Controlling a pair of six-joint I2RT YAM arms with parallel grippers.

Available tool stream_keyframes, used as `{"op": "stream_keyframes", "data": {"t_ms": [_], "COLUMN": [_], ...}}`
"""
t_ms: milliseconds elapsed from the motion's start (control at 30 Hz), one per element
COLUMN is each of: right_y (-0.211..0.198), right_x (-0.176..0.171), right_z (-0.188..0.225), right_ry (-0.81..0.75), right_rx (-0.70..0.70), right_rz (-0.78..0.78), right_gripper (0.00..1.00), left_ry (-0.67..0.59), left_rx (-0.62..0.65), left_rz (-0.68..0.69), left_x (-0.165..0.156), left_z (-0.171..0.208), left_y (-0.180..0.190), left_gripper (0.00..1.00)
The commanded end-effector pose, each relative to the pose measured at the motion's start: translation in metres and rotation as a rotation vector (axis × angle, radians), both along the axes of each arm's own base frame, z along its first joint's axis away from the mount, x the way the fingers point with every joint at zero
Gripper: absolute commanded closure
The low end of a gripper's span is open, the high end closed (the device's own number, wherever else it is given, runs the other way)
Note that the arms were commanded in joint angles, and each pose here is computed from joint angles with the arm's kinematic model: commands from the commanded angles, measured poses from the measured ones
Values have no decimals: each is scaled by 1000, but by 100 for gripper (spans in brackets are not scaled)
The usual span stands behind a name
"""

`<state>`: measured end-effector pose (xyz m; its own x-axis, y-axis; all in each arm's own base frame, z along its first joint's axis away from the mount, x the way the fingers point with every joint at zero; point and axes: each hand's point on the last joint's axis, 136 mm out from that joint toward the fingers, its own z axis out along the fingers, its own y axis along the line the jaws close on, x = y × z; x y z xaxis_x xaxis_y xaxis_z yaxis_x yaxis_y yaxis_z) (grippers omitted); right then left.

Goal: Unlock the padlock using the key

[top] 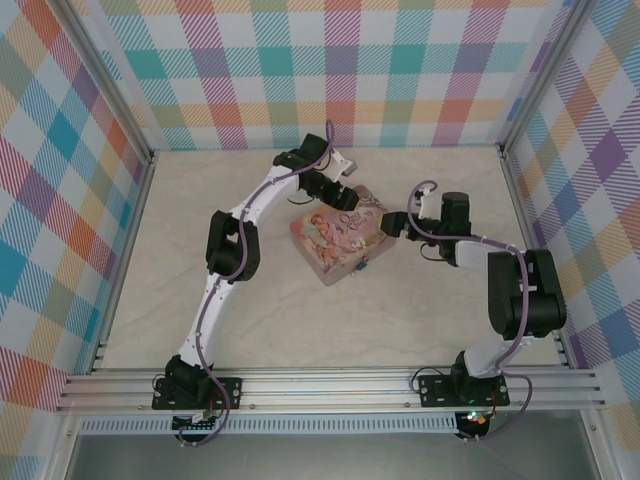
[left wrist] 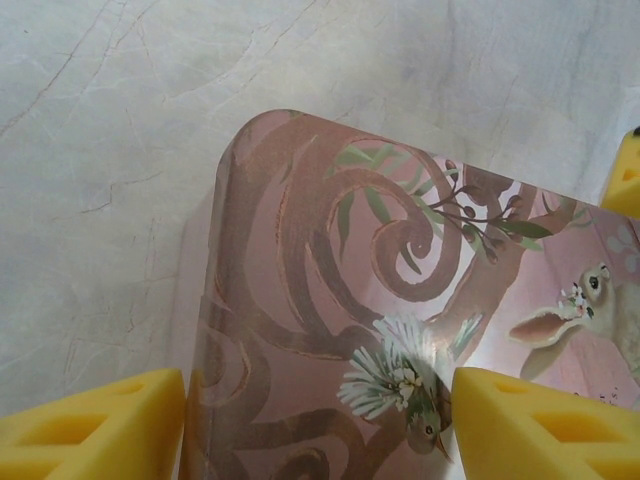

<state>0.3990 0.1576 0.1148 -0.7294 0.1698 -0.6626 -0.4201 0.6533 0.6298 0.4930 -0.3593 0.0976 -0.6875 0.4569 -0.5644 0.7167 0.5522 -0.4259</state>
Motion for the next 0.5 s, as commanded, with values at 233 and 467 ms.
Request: {"op": "stream_keyframes", "data": {"t_ms": [233, 467], "right_y": [21, -9], "right_x": [-39, -46], "right_z": [-6, -1], "right_ry": [10, -18], "right_rx": [31, -63], "right_rz": [75, -76], "right_gripper": [15, 9], "left_ry": [25, 15], "left_rx": [42, 81], "left_rz": [-33, 10], "left_x": [-21, -16], "left_z": [-7, -11], "left_y": [4, 13], "left_gripper": [32, 35]}}
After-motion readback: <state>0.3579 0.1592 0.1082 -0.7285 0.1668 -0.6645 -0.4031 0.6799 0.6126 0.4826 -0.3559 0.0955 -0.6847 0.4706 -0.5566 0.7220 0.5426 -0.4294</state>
